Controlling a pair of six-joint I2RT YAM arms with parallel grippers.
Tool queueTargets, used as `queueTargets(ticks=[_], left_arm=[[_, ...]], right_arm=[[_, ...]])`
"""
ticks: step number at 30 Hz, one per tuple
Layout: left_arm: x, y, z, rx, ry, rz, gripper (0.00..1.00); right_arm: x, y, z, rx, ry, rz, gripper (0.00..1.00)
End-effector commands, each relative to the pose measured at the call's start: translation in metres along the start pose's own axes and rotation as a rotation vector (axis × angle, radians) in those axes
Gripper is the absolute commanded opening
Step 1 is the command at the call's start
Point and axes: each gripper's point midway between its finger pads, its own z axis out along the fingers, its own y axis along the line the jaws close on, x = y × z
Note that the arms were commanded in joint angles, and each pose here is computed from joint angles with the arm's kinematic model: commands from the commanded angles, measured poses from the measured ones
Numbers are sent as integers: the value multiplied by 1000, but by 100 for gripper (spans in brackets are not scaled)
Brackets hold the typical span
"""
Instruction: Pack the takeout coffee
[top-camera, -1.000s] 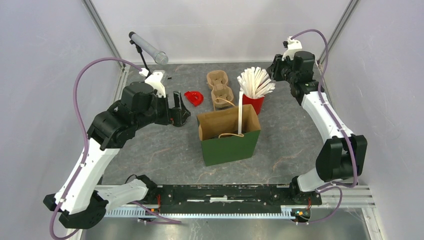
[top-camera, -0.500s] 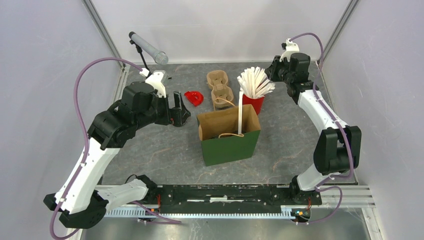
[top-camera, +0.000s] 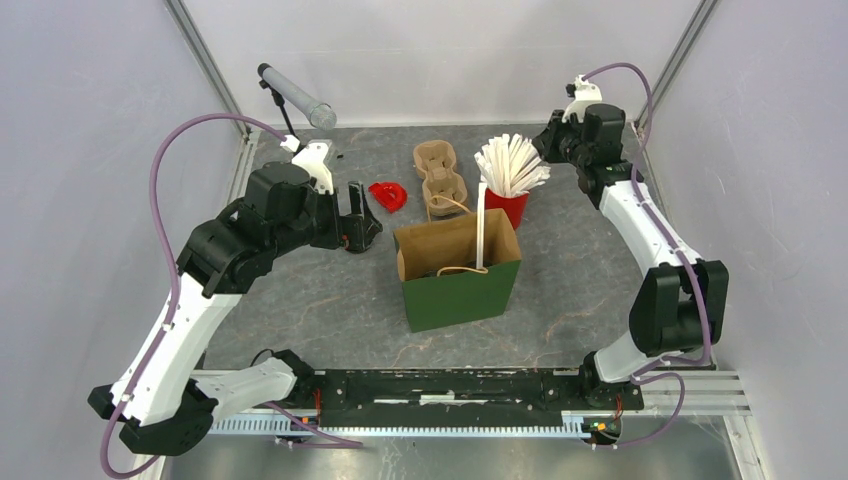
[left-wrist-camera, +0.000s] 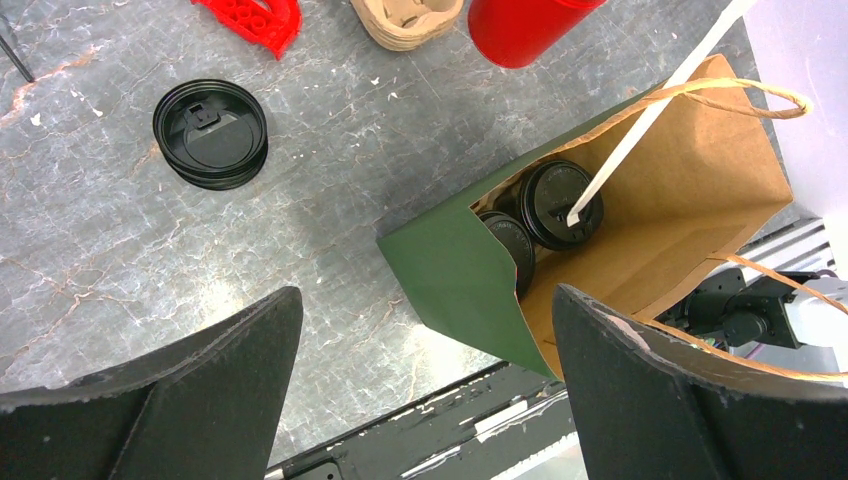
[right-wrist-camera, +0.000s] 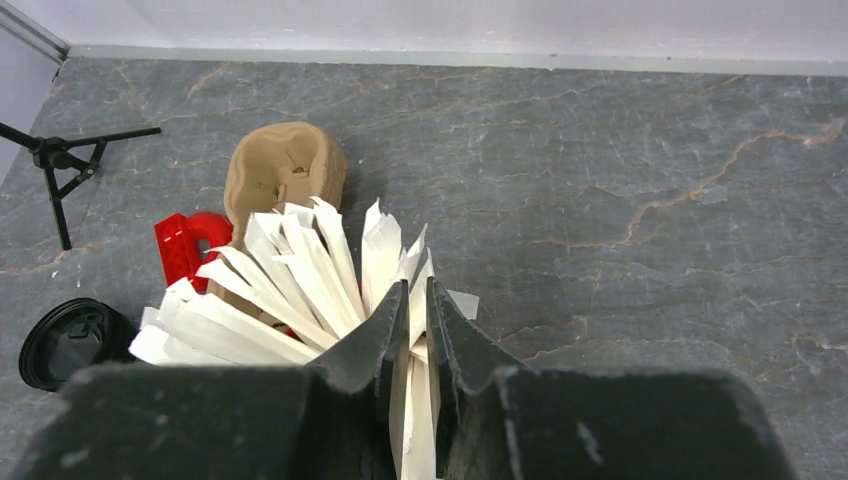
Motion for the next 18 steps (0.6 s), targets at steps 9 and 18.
queueTargets(ticks=[9, 18], left_arm=[[-8, -3, -8, 20, -29, 29, 100], [-8, -3, -10, 22, -28, 19, 100]], right_arm=[[-54, 3, -17, 31, -108, -45, 21], [-32, -3, -4, 22, -13, -94, 30]])
